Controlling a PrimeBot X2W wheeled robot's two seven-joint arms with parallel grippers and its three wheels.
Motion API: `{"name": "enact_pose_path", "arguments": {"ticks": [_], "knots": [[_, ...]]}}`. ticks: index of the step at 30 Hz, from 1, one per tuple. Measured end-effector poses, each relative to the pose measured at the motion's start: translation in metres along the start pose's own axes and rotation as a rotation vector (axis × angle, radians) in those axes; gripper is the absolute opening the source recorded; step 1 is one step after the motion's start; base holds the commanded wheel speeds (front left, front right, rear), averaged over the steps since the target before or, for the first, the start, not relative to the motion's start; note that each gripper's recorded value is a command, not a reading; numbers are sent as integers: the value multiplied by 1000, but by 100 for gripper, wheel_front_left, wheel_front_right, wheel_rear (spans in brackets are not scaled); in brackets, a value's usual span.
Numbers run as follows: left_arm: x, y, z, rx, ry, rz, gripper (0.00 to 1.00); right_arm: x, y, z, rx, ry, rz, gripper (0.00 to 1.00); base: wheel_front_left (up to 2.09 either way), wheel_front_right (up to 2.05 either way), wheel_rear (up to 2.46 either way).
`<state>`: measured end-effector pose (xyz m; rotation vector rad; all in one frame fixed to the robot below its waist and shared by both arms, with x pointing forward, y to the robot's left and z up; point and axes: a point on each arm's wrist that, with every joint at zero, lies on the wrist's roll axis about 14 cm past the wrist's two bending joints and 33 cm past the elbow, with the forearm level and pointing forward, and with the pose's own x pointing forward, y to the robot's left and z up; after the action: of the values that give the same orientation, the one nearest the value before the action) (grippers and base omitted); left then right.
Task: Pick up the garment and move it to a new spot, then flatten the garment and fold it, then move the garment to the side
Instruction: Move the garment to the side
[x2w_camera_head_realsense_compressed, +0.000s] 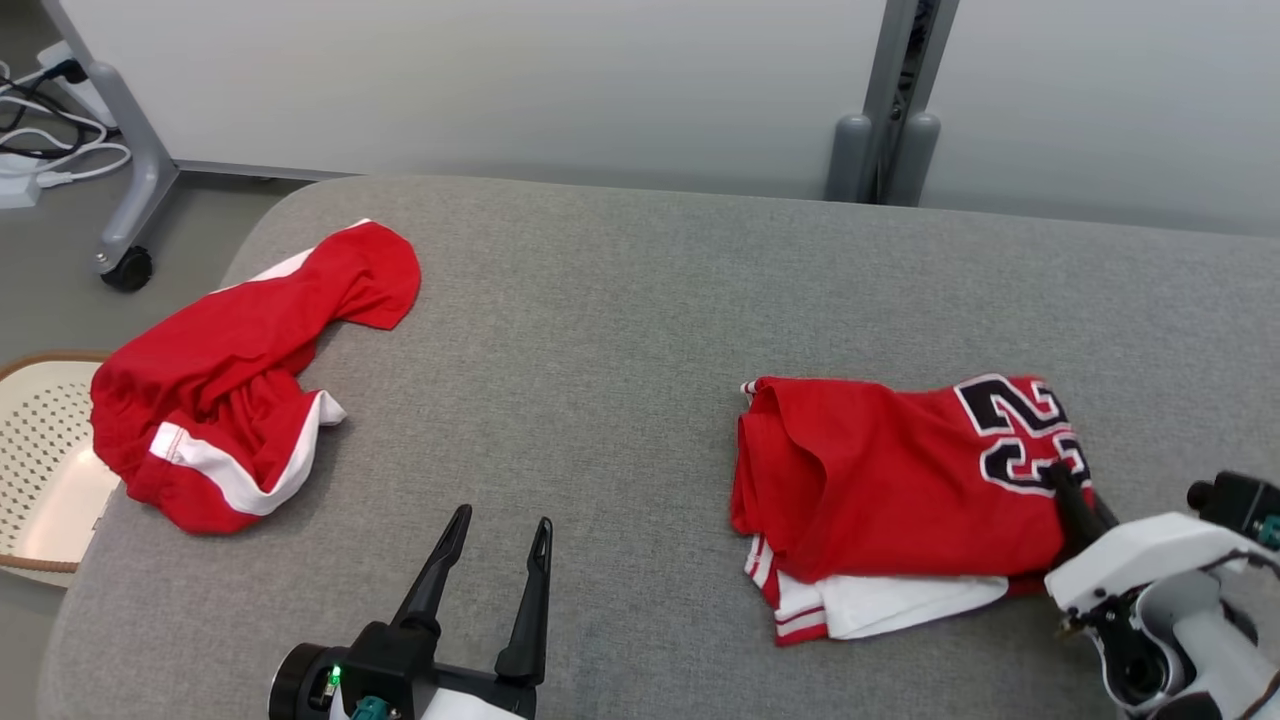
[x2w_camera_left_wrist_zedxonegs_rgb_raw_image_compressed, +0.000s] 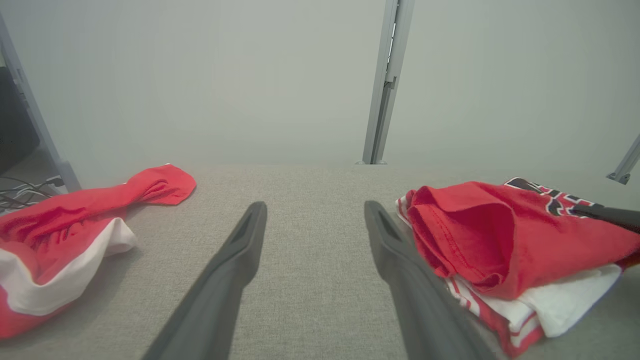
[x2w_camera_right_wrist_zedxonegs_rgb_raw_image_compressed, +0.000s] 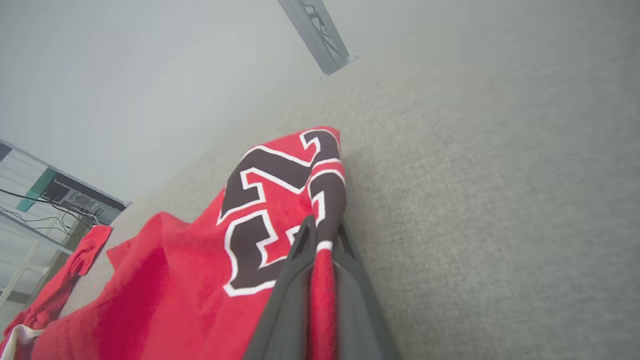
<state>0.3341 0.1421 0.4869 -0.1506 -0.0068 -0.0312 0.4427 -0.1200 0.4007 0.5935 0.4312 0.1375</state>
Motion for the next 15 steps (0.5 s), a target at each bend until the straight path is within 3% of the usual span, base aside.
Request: {"name": "enact_pose_path", "arguments": {"ticks": [9,15], "knots": [[18,-20,-1,2,2,-73,100,10,17,76,-216,-198,92,0,0,0,0],[43,-41,0,1,-12,-152,100,18,5,129,-396,-281,75,0,0,0,0]]}}
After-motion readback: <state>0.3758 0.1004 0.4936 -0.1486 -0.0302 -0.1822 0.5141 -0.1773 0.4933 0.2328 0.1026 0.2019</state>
